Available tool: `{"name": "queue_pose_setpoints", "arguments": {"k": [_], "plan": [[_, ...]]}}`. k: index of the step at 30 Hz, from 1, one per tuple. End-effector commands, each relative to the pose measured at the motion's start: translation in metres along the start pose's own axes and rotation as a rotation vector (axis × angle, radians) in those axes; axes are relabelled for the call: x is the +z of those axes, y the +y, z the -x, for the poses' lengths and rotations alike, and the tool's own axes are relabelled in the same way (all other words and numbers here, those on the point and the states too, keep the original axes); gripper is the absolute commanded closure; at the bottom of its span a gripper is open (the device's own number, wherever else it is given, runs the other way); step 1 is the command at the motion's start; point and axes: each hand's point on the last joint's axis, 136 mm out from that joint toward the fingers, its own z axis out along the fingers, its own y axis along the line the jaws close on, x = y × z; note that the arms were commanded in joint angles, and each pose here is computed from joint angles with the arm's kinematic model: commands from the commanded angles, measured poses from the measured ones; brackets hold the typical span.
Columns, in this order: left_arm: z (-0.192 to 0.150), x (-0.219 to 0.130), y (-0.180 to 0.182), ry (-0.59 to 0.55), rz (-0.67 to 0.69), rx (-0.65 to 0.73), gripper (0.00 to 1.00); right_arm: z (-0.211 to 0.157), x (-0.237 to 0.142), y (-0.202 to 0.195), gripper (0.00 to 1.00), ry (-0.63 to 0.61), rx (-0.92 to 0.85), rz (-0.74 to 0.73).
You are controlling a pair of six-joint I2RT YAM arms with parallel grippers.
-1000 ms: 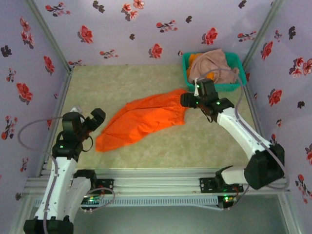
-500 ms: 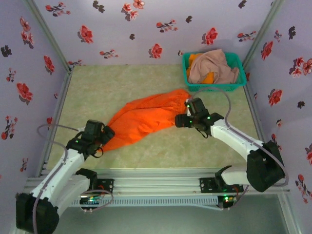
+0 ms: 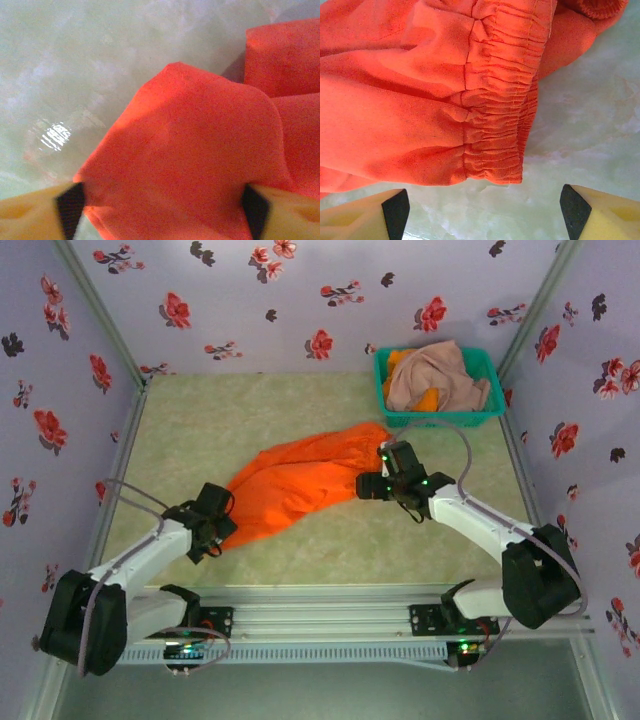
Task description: Fold and stack the shorts
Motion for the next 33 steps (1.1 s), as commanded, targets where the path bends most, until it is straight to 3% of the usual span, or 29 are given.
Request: {"name": "queue_pose_setpoints", "arguments": {"k": [1,9,22,33], "plan": [[0.005,0.002,-0.007,-0.037,-0.007,-0.002,0.35,-0.006,0.005,-0.007,0.19,0.003,0.011,-0.033],[0.025,-0.018,-0.033,-0.096,-0.091,0.06,0.99,-0.004,0.006,-0.006,0.2,-0.008,0.031,-0.024],[0.087,-0.12,-0.086,-0.292,-0.335,0.121,1.0,-0.02,0.025,-0.007,0.26,0.044,0.026,-0.012],[0.09,-0.117,-0.091,-0.293,-0.336,0.119,1.0,-0.021,0.071,0.001,0.3,0.093,0.001,0.012]]}}
